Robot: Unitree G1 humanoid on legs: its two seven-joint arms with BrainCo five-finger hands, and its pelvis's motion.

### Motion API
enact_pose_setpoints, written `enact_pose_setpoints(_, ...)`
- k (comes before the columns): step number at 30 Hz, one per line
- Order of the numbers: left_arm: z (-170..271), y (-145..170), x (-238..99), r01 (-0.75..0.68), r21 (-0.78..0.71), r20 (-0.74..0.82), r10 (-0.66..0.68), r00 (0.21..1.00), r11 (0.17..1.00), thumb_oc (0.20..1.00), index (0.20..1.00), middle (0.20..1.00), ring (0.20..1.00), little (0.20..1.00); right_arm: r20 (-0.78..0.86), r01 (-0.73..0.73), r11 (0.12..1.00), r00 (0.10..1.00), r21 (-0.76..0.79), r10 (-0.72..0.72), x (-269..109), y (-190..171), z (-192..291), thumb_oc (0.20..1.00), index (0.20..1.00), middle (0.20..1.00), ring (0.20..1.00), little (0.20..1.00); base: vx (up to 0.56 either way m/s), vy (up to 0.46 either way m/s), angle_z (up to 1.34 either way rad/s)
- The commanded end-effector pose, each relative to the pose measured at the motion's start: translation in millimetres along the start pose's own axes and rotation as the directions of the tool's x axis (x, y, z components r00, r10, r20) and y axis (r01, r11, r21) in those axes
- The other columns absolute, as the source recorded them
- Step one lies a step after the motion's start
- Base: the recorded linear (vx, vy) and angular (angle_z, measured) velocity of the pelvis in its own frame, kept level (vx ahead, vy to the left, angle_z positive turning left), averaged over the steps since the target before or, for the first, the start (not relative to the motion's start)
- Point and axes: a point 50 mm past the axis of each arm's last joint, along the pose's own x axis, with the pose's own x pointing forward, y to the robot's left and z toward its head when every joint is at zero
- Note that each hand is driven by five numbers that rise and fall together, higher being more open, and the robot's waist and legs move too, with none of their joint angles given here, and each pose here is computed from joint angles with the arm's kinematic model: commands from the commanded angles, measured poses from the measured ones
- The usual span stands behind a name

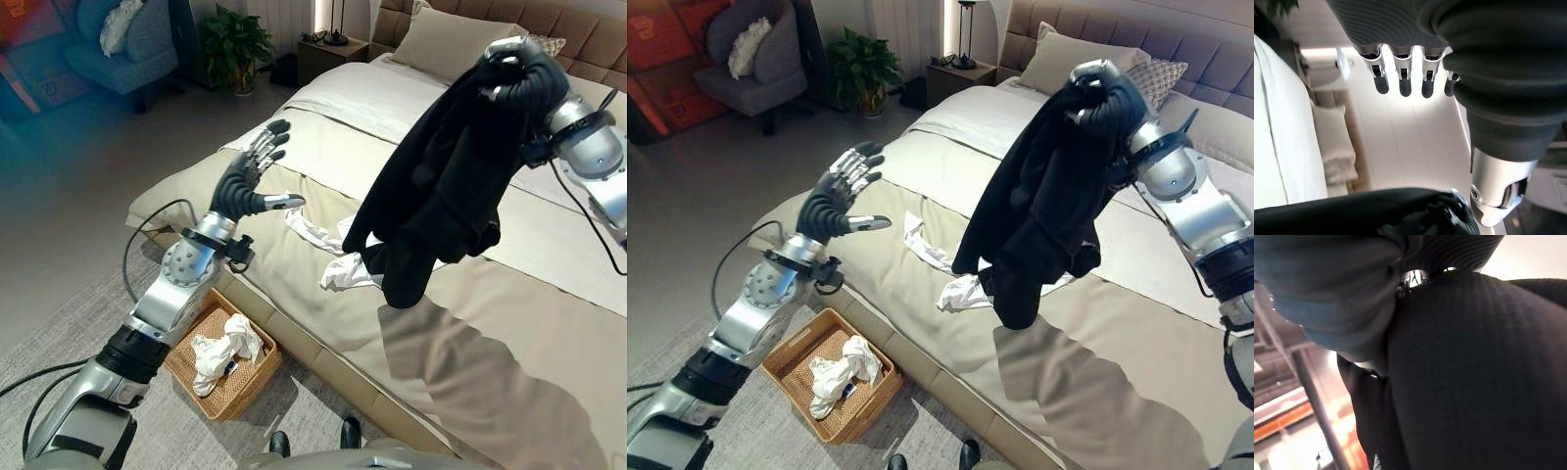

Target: Pick up clothes into the bucket

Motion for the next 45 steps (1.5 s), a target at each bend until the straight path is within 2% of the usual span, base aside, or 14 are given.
enact_pose_setpoints(1, -0.6, -3.9, 18.9, 0.038, 0.021, 0.014, -0.038, 0.999, 0.999, 1.000, 1.000, 1.000, 1.000, 1.000, 0.138, 0.040, 0.998, 0.989, 0.053, -0.047, 5.9, -19.7, 32.5, 0.200, 0.200, 0.200, 0.200, 0.200, 0.00, 0.000, 0.00)
enact_pose_setpoints(10, -7.4, -37.6, 36.1, 0.175, -0.057, -0.016, -0.176, 0.984, 0.983, 1.000, 1.000, 1.000, 1.000, 1.000, 0.301, -0.140, 0.984, 0.948, 0.109, 0.102, 1.5, 17.2, 66.0, 0.200, 0.200, 0.200, 0.200, 0.200, 0.00, 0.000, 0.00)
enact_pose_setpoints(16, -5.8, -61.9, 41.7, 0.319, -0.103, -0.028, -0.324, 0.946, 0.942, 1.000, 1.000, 1.000, 1.000, 1.000, 0.427, -0.210, 0.966, 0.896, 0.154, 0.127, 0.1, 32.6, 94.5, 0.200, 0.200, 0.200, 0.200, 0.200, 0.00, 0.000, 0.00)
enact_pose_setpoints(19, -6.3, -68.4, 44.3, 0.351, -0.086, -0.034, -0.355, 0.934, 0.932, 1.000, 1.000, 1.000, 1.000, 1.000, 0.481, -0.235, 0.958, 0.867, 0.163, 0.130, -1.1, 39.2, 107.2, 0.200, 0.200, 0.200, 0.200, 0.200, 0.00, 0.000, 0.00)
enact_pose_setpoints(23, -11.2, -75.9, 46.9, 0.351, -0.068, -0.047, -0.355, 0.934, 0.934, 1.000, 1.000, 1.000, 1.000, 1.000, 0.548, -0.260, 0.950, 0.827, 0.173, 0.127, -4.2, 45.3, 123.1, 0.200, 0.200, 0.200, 0.200, 0.200, 0.00, 0.000, 0.00)
enact_pose_setpoints(31, -14.1, -97.8, 46.7, 0.431, -0.222, -0.064, -0.454, 0.889, 0.875, 1.000, 1.000, 1.000, 1.000, 1.000, 0.616, -0.342, 0.914, 0.774, 0.217, 0.143, -7.5, 56.9, 140.6, 0.200, 0.200, 0.200, 0.200, 0.200, 0.00, 0.000, 0.00)
enact_pose_setpoints(34, -11.1, -97.4, 50.2, 0.443, -0.166, -0.062, -0.458, 0.887, 0.881, 1.000, 1.000, 1.000, 1.000, 1.000, 0.638, -0.370, 0.898, 0.757, 0.238, 0.142, -11.4, 59.1, 144.6, 0.200, 0.200, 0.200, 0.200, 0.200, 0.00, 0.000, 0.00)
enact_pose_setpoints(37, -13.1, -95.3, 55.2, 0.399, -0.102, -0.066, -0.406, 0.911, 0.911, 1.000, 1.000, 1.000, 1.000, 1.000, 0.660, -0.384, 0.882, 0.742, 0.274, 0.118, -16.3, 58.7, 147.9, 0.200, 0.200, 0.200, 0.200, 0.200, -0.01, 0.000, 0.01)
enact_pose_setpoints(39, -16.8, -97.2, 56.8, 0.367, -0.109, -0.069, -0.375, 0.924, 0.924, 1.000, 1.000, 1.000, 1.000, 1.000, 0.680, -0.384, 0.878, 0.727, 0.288, 0.094, -19.3, 56.5, 152.0, 0.200, 0.200, 0.200, 0.200, 0.200, -0.02, 0.000, 0.04)
enact_pose_setpoints(42, -21.0, -103.1, 57.0, 0.358, -0.153, -0.076, -0.372, 0.925, 0.921, 1.000, 1.000, 1.000, 1.000, 1.000, 0.696, -0.378, 0.868, 0.716, 0.322, 0.053, -20.7, 54.4, 155.1, 0.200, 0.200, 0.200, 0.200, 0.200, -0.01, 0.002, 0.02)
enact_pose_setpoints(45, -17.4, -109.4, 55.2, 0.412, -0.228, -0.060, -0.435, 0.899, 0.882, 1.000, 1.000, 1.000, 1.000, 1.000, 0.699, -0.384, 0.858, 0.714, 0.342, 0.041, -19.8, 53.9, 156.2, 0.200, 0.200, 0.200, 0.200, 0.200, 0.00, 0.000, 0.00)
